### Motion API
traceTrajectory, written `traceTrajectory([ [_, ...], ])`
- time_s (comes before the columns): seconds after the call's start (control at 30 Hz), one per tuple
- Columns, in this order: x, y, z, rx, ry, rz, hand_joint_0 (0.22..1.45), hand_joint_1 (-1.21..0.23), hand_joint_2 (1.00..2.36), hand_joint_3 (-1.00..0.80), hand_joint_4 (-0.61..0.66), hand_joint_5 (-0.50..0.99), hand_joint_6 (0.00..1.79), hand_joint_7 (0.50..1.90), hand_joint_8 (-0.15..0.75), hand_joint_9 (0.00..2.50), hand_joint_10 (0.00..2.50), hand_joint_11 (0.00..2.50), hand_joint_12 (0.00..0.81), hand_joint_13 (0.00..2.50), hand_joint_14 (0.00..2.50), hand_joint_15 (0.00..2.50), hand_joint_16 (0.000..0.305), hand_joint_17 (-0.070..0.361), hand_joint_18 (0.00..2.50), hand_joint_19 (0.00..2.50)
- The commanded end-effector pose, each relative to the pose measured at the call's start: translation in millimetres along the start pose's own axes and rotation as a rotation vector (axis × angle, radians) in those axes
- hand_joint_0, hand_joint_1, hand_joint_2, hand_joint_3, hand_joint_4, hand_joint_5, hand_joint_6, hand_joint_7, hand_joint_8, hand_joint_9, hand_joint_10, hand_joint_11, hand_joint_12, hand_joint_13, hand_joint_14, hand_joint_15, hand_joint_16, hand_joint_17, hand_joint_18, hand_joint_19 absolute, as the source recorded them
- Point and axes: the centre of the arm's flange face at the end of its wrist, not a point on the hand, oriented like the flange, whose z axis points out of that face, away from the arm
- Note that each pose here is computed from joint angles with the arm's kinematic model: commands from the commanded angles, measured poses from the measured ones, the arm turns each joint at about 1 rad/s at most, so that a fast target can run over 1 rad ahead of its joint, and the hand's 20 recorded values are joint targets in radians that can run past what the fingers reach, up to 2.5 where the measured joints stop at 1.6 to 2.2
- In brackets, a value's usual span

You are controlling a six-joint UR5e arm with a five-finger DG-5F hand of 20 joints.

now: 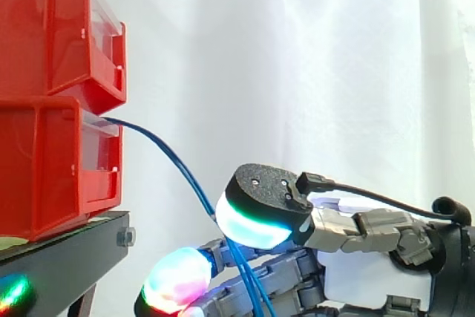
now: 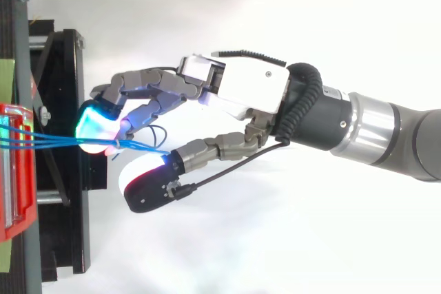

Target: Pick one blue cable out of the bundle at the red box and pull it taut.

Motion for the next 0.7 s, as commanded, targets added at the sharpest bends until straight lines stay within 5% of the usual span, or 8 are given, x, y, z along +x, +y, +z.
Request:
traceTrajectory([
  [0.0, -2.9, -0.4, 0.6, 0.000, -0.004, 0.011, 0.55, -0.67, 1.00, -0.50, 0.34, -0.11, 0.50, 1.12, 0.345, 0.58, 0.01, 0.34, 0.356, 0.28, 0.00, 0.10, 0.056, 0.126, 0.25, 0.13],
  [0.27, -5.4, 8.2, 4.5, -0.014, 0.025, 0.053, 0.61, -0.71, 1.01, -0.39, 0.24, -0.10, 0.53, 1.23, 0.343, 0.60, 0.01, 0.34, 0.348, 0.30, 0.00, 0.10, 0.054, 0.122, 0.26, 0.12],
  [0.67, -5.7, 9.1, 4.7, -0.016, 0.045, 0.054, 0.61, -0.76, 1.02, -0.23, 0.20, -0.17, 0.79, 0.88, 0.337, 0.57, 0.01, 0.35, 0.350, 0.28, 0.00, 0.10, 0.054, 0.122, 0.26, 0.11],
])
